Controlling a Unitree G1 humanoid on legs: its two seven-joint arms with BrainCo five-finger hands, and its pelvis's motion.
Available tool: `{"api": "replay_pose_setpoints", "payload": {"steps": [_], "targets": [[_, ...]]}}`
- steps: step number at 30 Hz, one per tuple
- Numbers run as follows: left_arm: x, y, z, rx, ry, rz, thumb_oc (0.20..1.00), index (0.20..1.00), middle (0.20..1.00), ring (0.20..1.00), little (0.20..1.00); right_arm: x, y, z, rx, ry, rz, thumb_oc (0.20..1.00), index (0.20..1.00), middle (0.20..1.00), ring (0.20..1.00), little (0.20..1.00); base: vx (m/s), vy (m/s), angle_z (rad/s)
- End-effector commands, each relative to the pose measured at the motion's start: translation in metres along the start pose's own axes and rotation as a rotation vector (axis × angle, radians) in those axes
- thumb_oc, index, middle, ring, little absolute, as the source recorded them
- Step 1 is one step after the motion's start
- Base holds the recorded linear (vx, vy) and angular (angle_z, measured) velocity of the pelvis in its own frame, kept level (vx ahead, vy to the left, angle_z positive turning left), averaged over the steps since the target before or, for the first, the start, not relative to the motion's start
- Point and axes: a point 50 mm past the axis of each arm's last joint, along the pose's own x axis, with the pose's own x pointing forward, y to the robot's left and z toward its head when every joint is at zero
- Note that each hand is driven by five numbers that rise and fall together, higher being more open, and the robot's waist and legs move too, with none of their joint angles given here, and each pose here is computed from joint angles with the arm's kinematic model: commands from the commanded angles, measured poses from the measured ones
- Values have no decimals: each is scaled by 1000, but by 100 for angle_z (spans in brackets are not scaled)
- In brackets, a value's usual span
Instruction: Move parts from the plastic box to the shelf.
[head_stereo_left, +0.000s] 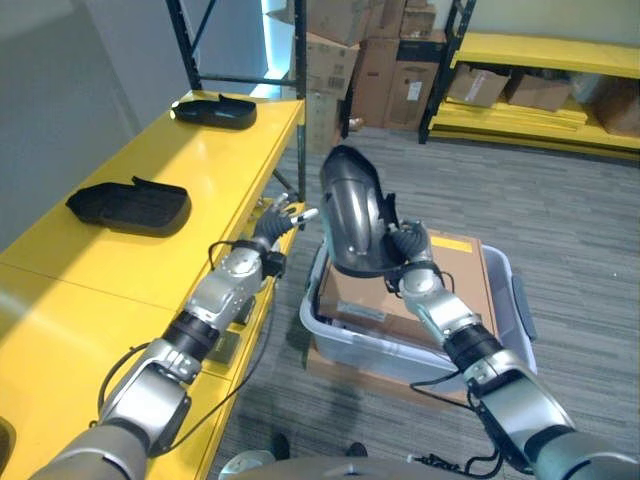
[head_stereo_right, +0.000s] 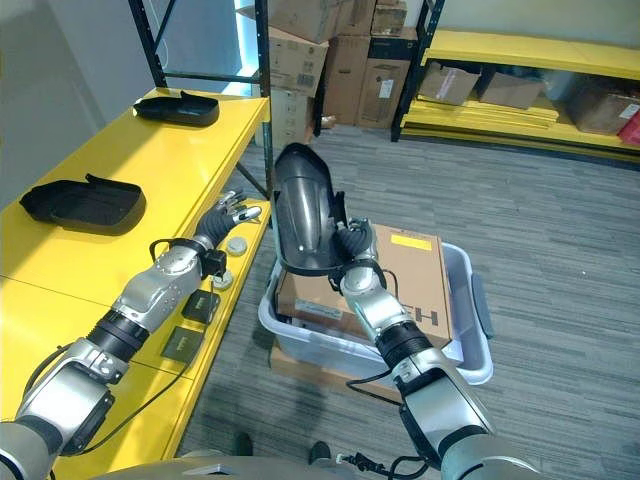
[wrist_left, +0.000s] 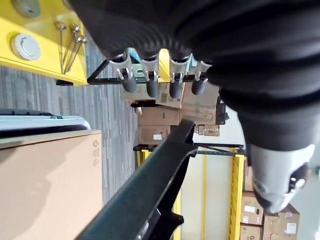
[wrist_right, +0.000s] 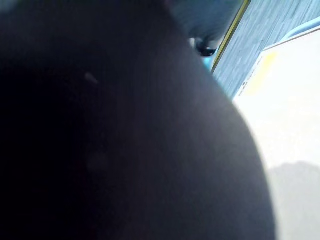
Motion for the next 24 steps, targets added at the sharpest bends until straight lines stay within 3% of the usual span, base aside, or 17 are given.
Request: {"api": "replay_pose_setpoints", "payload": {"steps": [1,11,24], "targets": [[13,-25,16,16,-54,-86,1000,1000,1000,1000,1000,9,-5,26,3,-122,-14,200,200,200,200,200,0,0,0],[11,-43,-2,92,34,-133,1000,1000,1000,1000,1000,4,11,32,-10,-146,49,200,200,200,200,200,0,0,0],[11,-24,-34,185,178,-27,1000,1000,1000,1000,1000,3,16,33,-15,-142,59,200,200,200,200,200,0,0,0]]}}
